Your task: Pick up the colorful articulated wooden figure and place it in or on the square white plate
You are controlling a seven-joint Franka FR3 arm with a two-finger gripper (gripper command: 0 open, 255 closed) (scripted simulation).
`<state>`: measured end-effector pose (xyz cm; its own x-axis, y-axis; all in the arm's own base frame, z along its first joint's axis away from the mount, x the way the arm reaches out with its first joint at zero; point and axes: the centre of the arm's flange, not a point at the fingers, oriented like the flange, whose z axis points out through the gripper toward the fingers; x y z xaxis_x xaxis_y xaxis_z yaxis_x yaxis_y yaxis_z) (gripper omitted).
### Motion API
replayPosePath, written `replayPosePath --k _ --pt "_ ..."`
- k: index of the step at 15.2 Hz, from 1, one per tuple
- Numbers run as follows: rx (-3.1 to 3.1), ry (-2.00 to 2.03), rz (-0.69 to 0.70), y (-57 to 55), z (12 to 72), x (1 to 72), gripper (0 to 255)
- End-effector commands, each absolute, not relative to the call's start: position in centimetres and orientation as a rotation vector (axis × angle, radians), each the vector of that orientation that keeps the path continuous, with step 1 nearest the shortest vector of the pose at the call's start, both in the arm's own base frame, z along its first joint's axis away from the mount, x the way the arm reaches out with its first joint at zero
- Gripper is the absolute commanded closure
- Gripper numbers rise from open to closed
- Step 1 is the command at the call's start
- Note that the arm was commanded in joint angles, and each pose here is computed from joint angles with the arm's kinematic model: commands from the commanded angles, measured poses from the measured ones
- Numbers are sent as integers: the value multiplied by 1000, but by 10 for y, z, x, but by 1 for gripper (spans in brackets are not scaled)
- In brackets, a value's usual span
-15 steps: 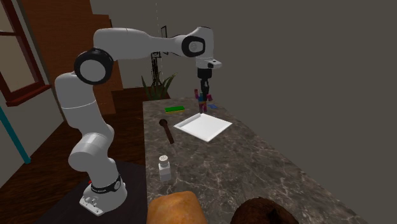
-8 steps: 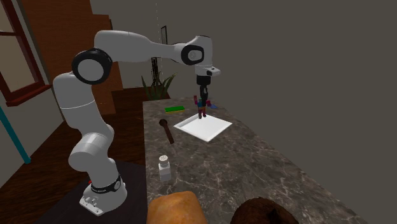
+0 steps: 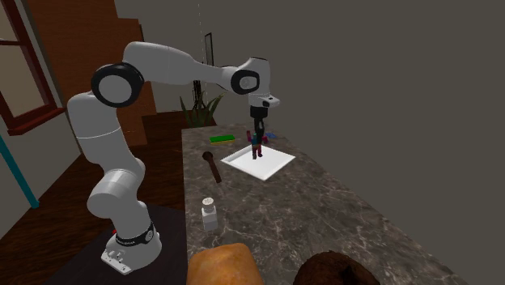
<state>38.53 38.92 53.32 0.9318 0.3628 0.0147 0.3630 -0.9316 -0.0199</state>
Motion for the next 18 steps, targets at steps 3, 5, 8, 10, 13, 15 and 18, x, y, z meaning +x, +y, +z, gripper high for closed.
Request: replayPosePath --k 3,5,8,10,13,15,18 --pt "-3065 -576 -18 389 526 385 255" --pt "-3065 -576 -18 389 526 385 255" --pt "-3065 -576 -18 389 526 385 255" --pt "-3065 -576 -18 389 526 385 0" --pt "-3065 -576 -18 389 526 385 0" --pt "-3065 -576 -18 389 539 385 0" --pt "-3065 -576 -18 388 576 384 0"
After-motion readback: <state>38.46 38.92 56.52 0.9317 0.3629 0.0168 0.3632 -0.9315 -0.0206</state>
